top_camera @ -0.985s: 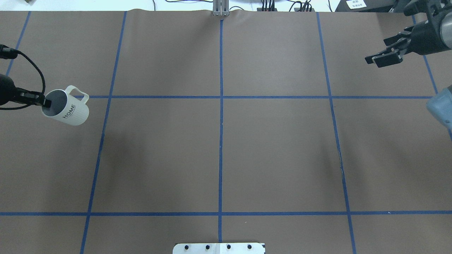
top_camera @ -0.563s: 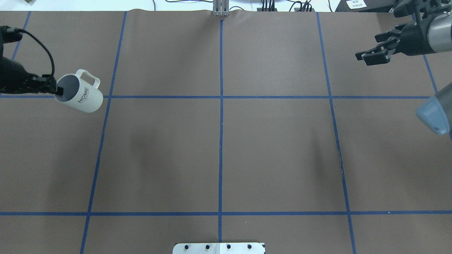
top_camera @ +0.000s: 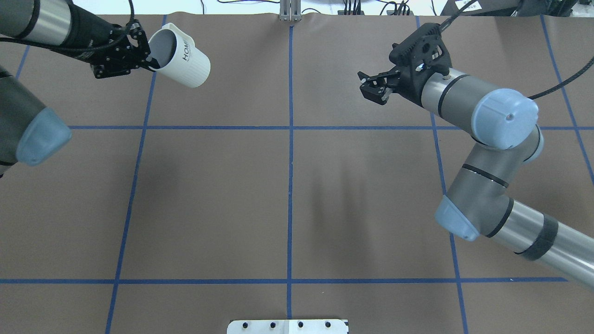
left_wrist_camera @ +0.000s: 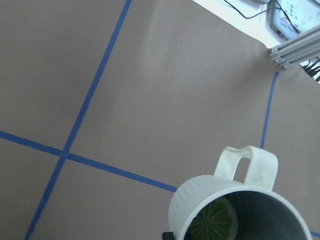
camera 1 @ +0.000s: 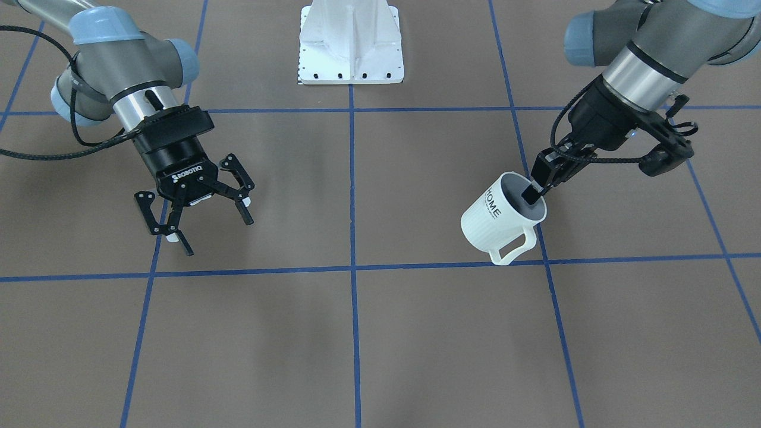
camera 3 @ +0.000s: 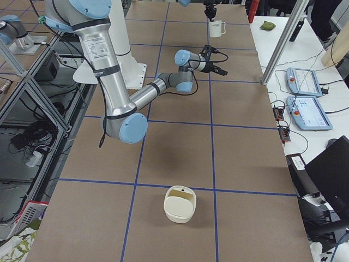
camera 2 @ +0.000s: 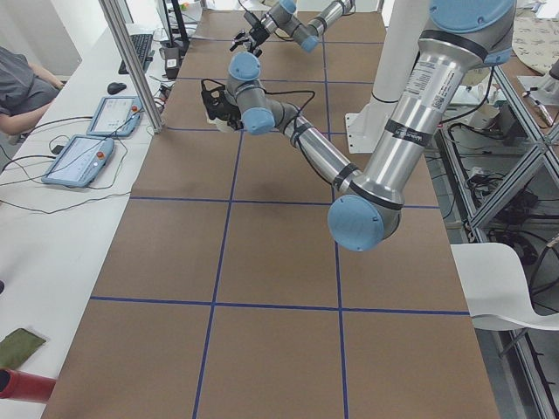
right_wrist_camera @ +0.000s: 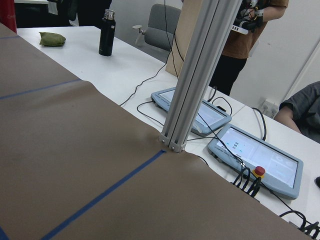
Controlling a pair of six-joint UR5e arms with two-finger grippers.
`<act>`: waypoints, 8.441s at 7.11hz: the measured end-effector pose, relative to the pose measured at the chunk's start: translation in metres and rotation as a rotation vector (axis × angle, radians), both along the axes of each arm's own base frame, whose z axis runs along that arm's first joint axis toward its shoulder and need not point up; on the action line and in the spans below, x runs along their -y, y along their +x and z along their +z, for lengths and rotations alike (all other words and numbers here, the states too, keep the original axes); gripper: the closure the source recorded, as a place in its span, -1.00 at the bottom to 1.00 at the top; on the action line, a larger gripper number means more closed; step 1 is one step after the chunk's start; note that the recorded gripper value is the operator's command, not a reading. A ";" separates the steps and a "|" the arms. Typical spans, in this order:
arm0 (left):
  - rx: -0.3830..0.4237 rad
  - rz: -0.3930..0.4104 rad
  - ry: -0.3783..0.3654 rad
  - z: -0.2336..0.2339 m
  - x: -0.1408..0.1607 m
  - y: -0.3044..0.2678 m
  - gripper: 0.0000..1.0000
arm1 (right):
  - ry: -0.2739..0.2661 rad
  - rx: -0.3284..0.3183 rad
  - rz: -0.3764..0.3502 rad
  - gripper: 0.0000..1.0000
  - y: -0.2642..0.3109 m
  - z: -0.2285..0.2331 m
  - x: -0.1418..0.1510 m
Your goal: Left arm hands cup to right arm to dump lemon
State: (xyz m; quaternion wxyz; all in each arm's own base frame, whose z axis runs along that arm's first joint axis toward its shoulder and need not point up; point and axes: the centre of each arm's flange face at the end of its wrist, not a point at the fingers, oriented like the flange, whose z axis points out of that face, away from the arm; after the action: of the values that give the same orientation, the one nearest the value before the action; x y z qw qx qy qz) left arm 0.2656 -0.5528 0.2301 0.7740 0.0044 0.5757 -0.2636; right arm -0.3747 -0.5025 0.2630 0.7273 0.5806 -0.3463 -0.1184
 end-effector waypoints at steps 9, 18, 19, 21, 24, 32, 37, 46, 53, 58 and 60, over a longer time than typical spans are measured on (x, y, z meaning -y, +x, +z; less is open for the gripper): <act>-0.031 -0.070 -0.114 -0.129 0.008 0.138 1.00 | 0.164 -0.086 0.194 -0.98 -0.102 -0.068 -0.061; -0.075 0.010 -0.084 -0.157 -0.033 0.164 1.00 | 0.176 -0.091 0.210 -0.98 -0.112 -0.074 -0.075; -0.077 0.015 -0.081 -0.158 -0.036 0.165 1.00 | 0.176 -0.091 0.211 -0.98 -0.112 -0.073 -0.076; -0.085 0.026 -0.076 -0.162 -0.042 0.166 1.00 | 0.176 -0.093 0.212 -0.98 -0.113 -0.072 -0.076; -0.096 0.050 -0.075 -0.164 -0.049 0.164 1.00 | 0.175 -0.094 0.212 -0.98 -0.112 -0.072 -0.076; -0.083 0.093 0.001 -0.165 -0.047 0.152 -1.00 | 0.172 -0.078 0.207 0.34 -0.114 -0.069 -0.080; -0.026 0.175 0.079 -0.102 0.012 0.051 -1.00 | 0.105 0.079 0.253 0.32 -0.086 -0.075 -0.068; 0.410 0.435 0.440 0.140 0.027 -0.110 -1.00 | -0.159 0.333 0.444 0.26 0.060 0.051 -0.042; 0.470 0.503 0.551 0.174 -0.003 -0.154 -1.00 | -0.165 0.618 0.431 0.43 0.222 0.246 -0.147; 0.482 0.512 0.566 0.171 -0.006 -0.165 -1.00 | -0.305 0.939 0.391 0.63 0.324 0.436 -0.214; 0.483 0.512 0.567 0.170 -0.006 -0.165 -1.00 | -0.440 1.179 0.374 0.77 0.346 0.460 -0.228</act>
State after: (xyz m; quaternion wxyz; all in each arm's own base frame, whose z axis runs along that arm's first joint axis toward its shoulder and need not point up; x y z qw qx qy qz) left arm 0.1008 -0.5466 0.4005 0.8945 0.1351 0.4108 0.1132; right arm -0.0289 -0.2746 0.7226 0.5257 0.4362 -0.5962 0.4219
